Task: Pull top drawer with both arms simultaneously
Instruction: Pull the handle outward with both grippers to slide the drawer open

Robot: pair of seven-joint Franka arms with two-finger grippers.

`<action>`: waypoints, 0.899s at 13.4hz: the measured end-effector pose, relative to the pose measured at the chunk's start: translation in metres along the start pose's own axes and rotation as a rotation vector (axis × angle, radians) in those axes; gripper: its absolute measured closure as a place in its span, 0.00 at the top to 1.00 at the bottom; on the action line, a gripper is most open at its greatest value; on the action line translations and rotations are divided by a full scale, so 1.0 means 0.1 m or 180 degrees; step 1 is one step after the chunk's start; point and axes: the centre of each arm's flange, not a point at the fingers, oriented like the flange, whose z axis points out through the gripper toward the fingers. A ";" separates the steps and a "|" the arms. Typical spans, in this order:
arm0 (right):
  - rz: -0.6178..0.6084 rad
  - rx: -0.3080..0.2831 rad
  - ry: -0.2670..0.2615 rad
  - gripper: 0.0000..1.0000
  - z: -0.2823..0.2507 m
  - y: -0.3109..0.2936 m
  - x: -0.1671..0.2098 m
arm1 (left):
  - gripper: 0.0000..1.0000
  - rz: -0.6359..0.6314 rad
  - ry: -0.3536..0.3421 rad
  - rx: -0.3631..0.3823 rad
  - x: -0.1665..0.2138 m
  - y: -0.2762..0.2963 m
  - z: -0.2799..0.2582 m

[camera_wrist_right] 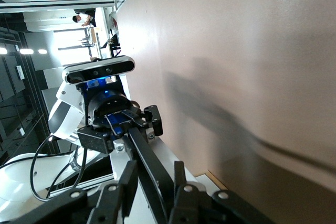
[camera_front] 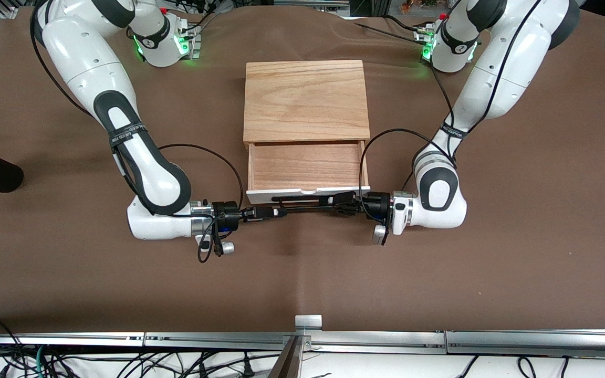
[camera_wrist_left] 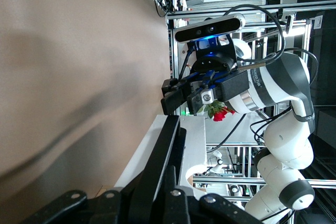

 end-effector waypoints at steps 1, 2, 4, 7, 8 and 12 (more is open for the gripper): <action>0.0003 0.0000 -0.0004 0.46 0.01 0.02 0.00 | 0.35 0.0019 0.0034 -0.0008 0.04 0.04 0.00; -0.0004 0.0000 -0.0007 0.57 0.02 0.04 0.00 | 0.44 0.0037 0.0088 -0.0007 0.08 0.08 -0.01; -0.0029 0.0001 -0.0007 0.80 0.03 0.08 0.01 | 0.64 0.0045 0.0112 -0.0005 0.13 0.13 0.00; -0.0065 0.0008 0.0019 1.00 -0.01 0.05 0.03 | 0.98 0.0022 0.0113 -0.0008 0.13 0.14 0.00; -0.0088 0.0015 0.0041 1.00 -0.04 0.01 0.05 | 1.00 0.0015 0.0115 -0.0008 0.13 0.15 0.00; -0.0255 0.0043 0.0119 1.00 -0.15 -0.14 0.13 | 1.00 0.0015 0.0131 0.0008 0.15 0.14 -0.03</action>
